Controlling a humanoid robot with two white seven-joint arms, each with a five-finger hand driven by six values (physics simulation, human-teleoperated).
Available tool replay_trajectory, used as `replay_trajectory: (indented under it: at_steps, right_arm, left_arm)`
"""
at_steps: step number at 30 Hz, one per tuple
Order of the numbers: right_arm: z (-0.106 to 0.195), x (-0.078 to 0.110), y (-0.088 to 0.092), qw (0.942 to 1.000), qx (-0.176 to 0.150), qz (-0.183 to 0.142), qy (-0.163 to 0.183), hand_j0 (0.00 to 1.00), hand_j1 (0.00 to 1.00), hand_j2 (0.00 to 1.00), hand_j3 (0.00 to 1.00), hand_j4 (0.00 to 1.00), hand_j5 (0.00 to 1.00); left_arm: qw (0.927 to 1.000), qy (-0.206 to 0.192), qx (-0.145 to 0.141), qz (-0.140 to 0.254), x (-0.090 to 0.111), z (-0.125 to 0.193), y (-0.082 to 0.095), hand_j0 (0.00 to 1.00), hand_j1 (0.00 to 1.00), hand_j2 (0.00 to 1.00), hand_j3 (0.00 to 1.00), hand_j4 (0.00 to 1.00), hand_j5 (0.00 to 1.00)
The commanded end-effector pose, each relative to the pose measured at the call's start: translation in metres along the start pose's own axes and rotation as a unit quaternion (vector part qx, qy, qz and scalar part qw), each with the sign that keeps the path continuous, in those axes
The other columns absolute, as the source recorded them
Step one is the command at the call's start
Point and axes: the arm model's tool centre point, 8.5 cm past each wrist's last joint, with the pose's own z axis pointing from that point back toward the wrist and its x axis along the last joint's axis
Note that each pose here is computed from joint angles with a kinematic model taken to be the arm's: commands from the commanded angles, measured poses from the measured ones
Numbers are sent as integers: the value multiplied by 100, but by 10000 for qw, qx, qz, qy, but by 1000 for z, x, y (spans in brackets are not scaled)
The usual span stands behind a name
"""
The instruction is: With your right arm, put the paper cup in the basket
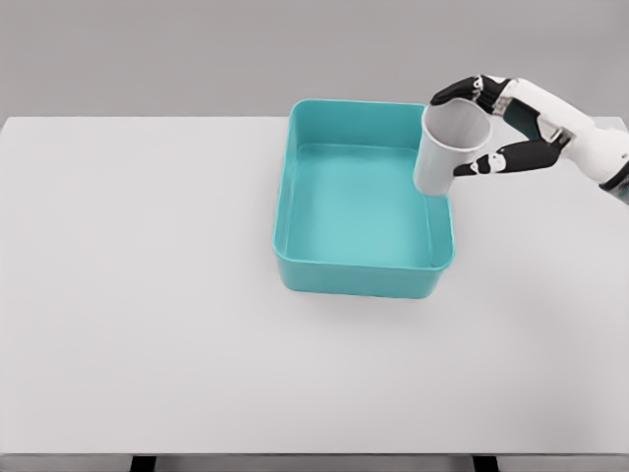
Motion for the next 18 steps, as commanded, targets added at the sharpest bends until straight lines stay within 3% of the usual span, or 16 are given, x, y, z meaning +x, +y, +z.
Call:
replay_trajectory:
  at_steps: [1, 6, 18]
  right_arm:
    - [-3, -5, 3, 10000, -8, -56, 35, 73, 73, 73, 73, 73, 73]
    - [-19, -15, 5, 9999, -97, -124, 23, 73, 73, 73, 73, 73, 73]
    - [-39, -35, 21, 9994, 57, -159, 291, 73, 73, 73, 73, 73, 73]
  left_arm:
    - [10000, -4, 1, 4, 0, 0, 0, 100, 100, 100, 100, 100, 100]
    - [10000, 3, 1, 4, 0, 0, 0, 100, 100, 100, 100, 100, 100]
    - [10000, 3, 1, 4, -1, 0, 0, 100, 100, 100, 100, 100, 100]
